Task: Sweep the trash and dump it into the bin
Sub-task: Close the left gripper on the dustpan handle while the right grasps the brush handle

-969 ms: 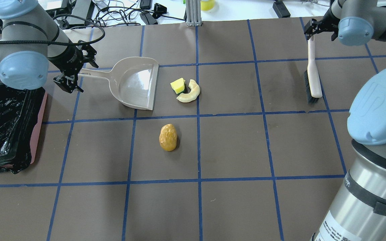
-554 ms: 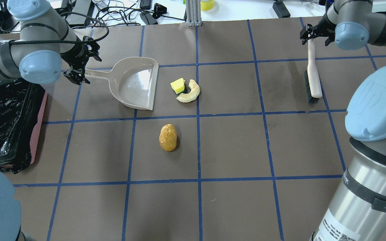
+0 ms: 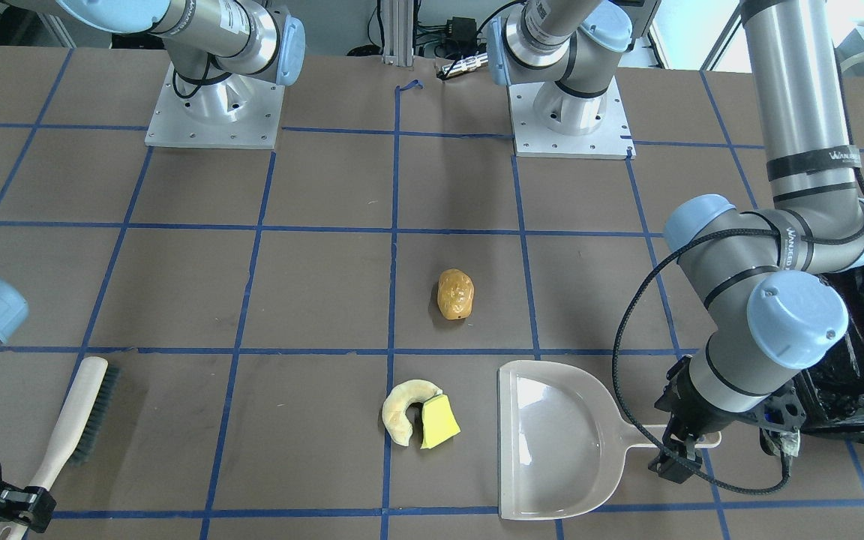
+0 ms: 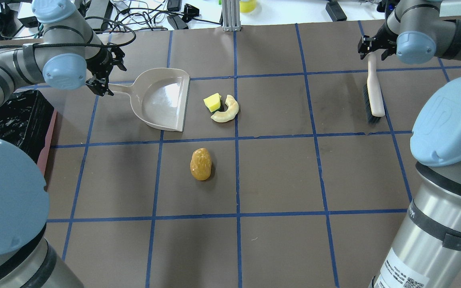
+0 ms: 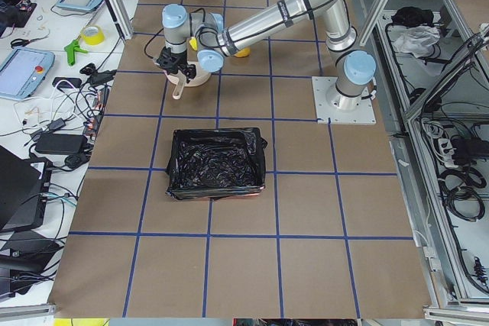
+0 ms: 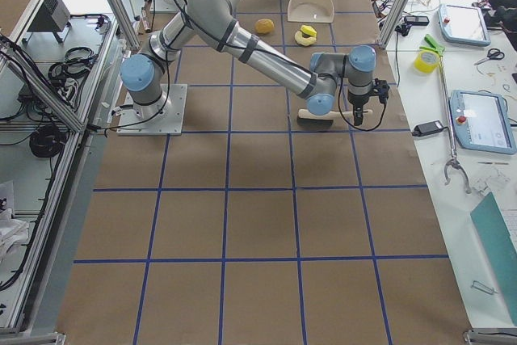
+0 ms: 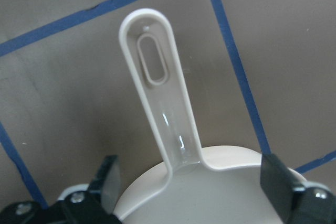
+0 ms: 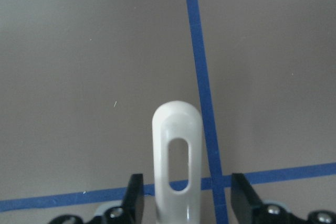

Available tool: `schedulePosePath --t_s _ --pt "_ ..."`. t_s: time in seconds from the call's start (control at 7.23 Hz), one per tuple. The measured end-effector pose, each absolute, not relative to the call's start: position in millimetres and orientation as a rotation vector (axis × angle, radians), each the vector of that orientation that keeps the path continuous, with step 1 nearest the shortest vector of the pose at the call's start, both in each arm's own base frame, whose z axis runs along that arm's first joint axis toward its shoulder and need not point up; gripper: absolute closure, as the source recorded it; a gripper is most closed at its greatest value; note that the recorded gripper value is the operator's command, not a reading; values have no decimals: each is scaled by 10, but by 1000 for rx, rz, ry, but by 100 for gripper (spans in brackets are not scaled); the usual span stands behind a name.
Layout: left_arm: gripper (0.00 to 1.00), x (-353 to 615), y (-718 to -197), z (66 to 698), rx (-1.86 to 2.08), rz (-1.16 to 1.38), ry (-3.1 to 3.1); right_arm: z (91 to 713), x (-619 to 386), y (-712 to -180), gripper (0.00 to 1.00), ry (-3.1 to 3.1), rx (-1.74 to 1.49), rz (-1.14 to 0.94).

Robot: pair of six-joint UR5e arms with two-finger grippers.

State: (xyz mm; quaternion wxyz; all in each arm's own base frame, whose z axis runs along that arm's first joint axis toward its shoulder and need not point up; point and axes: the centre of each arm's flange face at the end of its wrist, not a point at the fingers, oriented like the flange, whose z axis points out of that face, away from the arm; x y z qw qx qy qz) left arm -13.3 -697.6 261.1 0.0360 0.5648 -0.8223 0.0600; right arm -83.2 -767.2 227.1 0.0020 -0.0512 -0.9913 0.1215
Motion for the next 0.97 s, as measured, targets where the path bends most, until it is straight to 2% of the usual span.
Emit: schedulePosePath --t_s 0.42,0.55,0.69,0.83,0.97 --pt "5 -62 -7048 2429 1772 186 -2559 2248 -820 -7651 38 -3118 -156 361" --pt "11 -45 -7050 2420 1811 192 -2541 2247 -808 -7640 38 -3124 -155 359" --pt "37 -31 -7050 2419 1868 198 -2507 2249 -798 -7629 39 -3131 -153 351" --pt "99 -21 -7050 2420 1908 202 -2480 2243 -791 -7617 41 -3138 -153 331" --pt "100 -20 -7049 2425 1938 203 -2454 2231 -787 -7607 48 -3143 -152 312"
